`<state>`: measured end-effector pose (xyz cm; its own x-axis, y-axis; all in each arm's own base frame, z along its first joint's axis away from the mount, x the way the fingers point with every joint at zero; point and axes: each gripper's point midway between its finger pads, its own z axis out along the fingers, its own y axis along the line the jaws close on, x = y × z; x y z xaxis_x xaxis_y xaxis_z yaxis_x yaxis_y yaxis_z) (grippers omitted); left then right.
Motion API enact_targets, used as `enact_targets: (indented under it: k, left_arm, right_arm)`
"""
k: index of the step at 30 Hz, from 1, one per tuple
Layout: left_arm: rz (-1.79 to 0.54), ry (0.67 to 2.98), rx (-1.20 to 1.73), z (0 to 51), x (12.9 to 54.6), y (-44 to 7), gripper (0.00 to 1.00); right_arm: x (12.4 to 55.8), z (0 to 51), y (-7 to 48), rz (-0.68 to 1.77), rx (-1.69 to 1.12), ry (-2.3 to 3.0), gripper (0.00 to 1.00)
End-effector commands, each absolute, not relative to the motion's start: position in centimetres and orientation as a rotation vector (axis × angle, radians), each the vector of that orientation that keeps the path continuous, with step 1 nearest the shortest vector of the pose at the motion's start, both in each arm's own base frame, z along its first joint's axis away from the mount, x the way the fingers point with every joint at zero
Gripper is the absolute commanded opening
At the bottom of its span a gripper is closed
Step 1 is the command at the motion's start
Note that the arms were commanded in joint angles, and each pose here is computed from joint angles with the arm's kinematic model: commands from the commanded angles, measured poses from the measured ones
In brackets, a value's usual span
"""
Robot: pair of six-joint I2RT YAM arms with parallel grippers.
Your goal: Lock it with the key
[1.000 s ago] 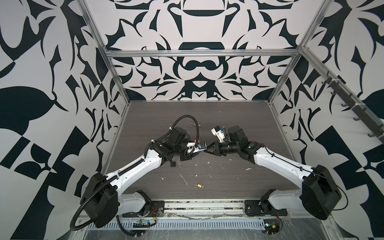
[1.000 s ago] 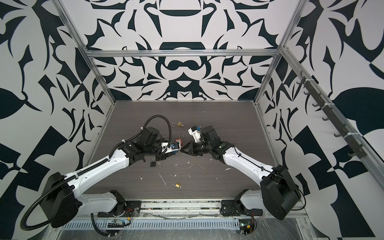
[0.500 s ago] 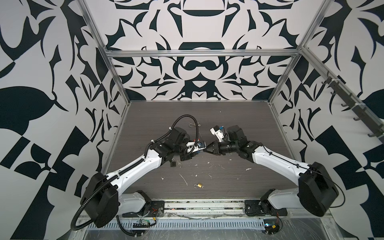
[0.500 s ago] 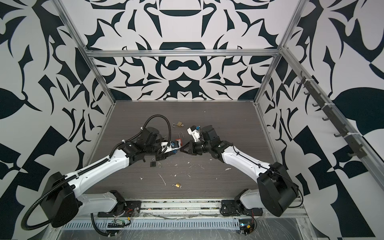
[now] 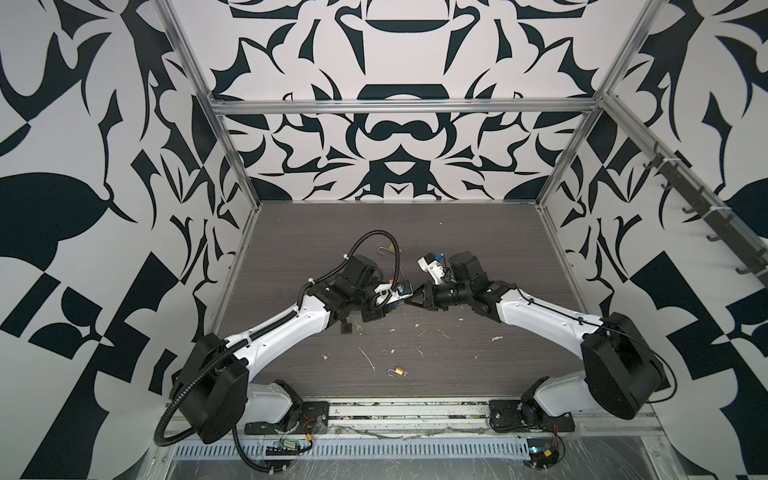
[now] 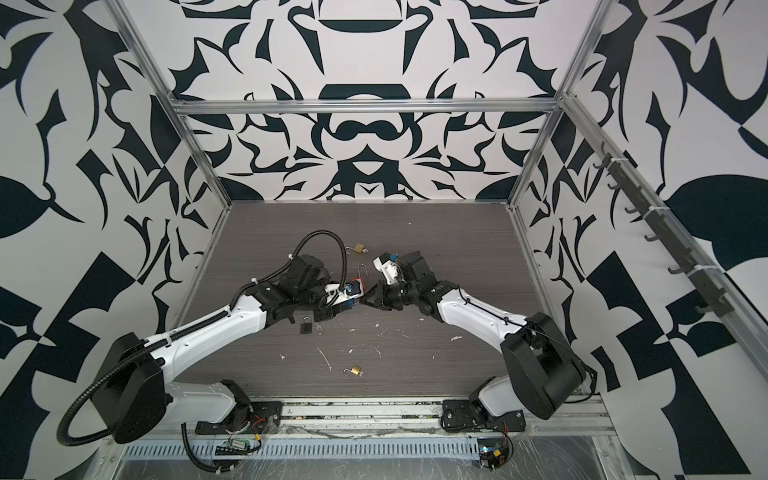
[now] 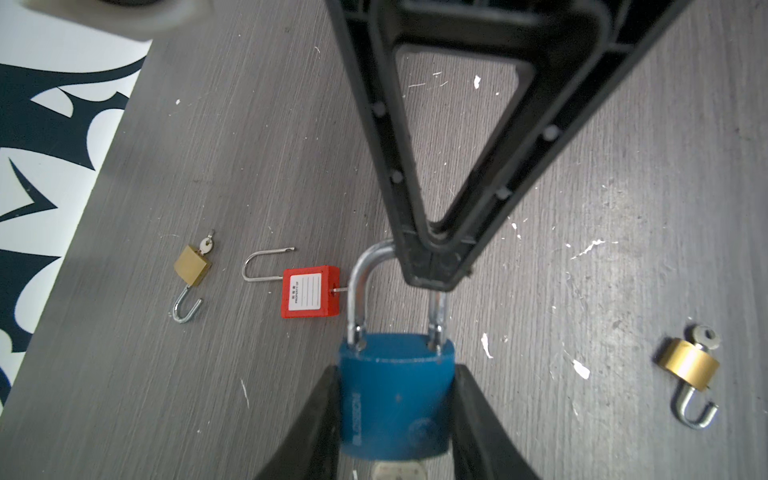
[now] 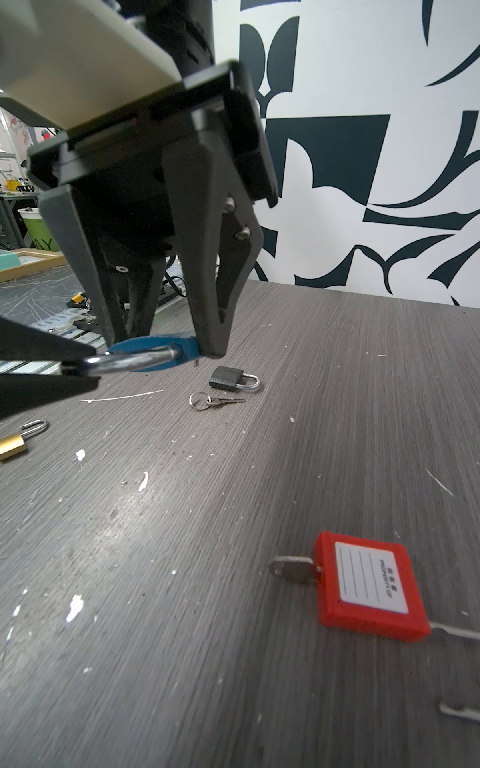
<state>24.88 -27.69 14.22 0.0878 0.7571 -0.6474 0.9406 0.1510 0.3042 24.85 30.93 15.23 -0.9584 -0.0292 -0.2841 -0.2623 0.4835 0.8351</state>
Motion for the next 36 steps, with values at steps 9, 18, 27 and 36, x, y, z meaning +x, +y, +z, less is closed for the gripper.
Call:
enact_targets:
  k: [9,18,27,36]
  left_arm:
    - [-0.504,1.142,1.371,29.9,26.3,-35.0,0.00]
    - [-0.552,1.056,1.355,32.7,26.2,-36.2,0.00]
    - [-0.569,1.034,1.338,33.6,26.5,-36.7,0.00]
    - [-0.489,1.244,1.297,28.1,27.9,-34.8,0.00]
  right_arm:
    - [21.7,13.3,33.8,1.574,-0.366,2.567,0.00]
    - [21.5,12.3,34.8,1.601,-0.376,2.594,0.00]
    - [21.3,12.0,35.1,1.619,-0.381,2.605,0.00]
    - [23.1,14.7,33.6,1.537,-0.394,2.532,0.00]
